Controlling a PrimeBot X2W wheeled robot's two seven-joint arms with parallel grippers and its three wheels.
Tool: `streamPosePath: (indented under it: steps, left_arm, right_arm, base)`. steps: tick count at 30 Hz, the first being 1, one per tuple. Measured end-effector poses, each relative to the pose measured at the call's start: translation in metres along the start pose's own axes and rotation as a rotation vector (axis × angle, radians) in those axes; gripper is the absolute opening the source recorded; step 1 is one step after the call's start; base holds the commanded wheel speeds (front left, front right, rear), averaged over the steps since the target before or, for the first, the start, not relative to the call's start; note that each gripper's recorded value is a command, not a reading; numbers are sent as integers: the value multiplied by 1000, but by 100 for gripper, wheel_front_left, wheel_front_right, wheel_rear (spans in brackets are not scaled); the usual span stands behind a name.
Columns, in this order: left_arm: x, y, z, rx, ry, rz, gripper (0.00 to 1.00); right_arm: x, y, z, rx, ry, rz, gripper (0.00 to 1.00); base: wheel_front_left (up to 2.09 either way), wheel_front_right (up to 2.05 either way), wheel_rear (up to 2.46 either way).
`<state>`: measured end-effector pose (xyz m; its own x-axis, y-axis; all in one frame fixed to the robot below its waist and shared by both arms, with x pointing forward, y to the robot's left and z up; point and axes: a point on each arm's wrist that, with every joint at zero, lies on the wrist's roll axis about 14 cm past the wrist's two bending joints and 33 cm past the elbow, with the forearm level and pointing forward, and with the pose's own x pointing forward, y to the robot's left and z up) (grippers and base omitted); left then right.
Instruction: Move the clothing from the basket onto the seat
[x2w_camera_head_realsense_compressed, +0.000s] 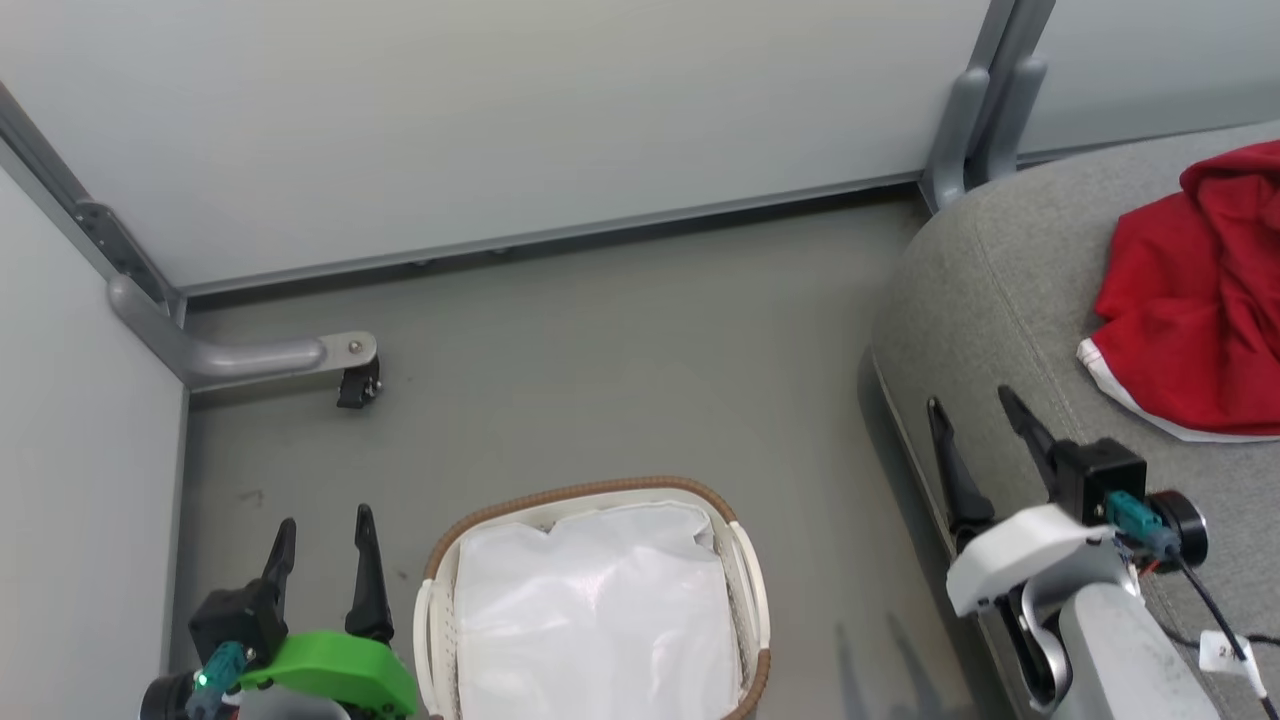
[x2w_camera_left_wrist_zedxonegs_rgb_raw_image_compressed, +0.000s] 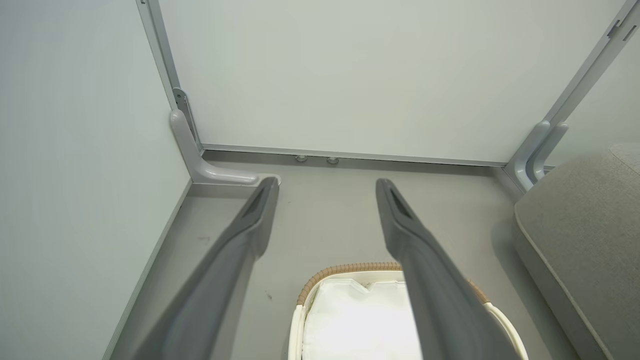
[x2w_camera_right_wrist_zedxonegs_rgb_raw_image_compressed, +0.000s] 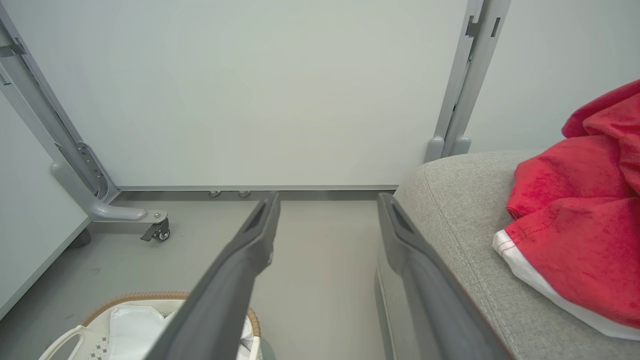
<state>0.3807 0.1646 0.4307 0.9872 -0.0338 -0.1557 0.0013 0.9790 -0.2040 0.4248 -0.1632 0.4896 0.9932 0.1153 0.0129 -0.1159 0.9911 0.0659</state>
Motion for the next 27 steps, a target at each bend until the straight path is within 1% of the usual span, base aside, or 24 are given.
streamPosePath:
  steps: [4,8,9,15,19,27]
  left_arm:
    - [-16,8,2,-1,-12,25,100]
    - [-25,14,6,-6,-29,48,100]
    - [-27,14,6,-11,-28,46,0]
    - [-34,16,-14,-20,34,60,0]
    - [-34,20,-16,-89,52,83,0]
    - [-33,24,-14,-234,53,107,0]
  right_arm:
    - [-17,2,-6,13,19,-3,100]
    - [-25,2,-6,20,19,-8,100]
    - [-27,1,-6,24,18,-14,0]
    - [-39,2,-30,48,93,-25,0]
    - [-41,-3,-34,121,112,-57,0]
    - [-39,-10,-27,272,91,-101,0]
  base:
    - [0,0,0]
    - [0,0,0]
    - [0,0,0]
    - [0,0,0]
    - [0,0,0]
    - [0,0,0]
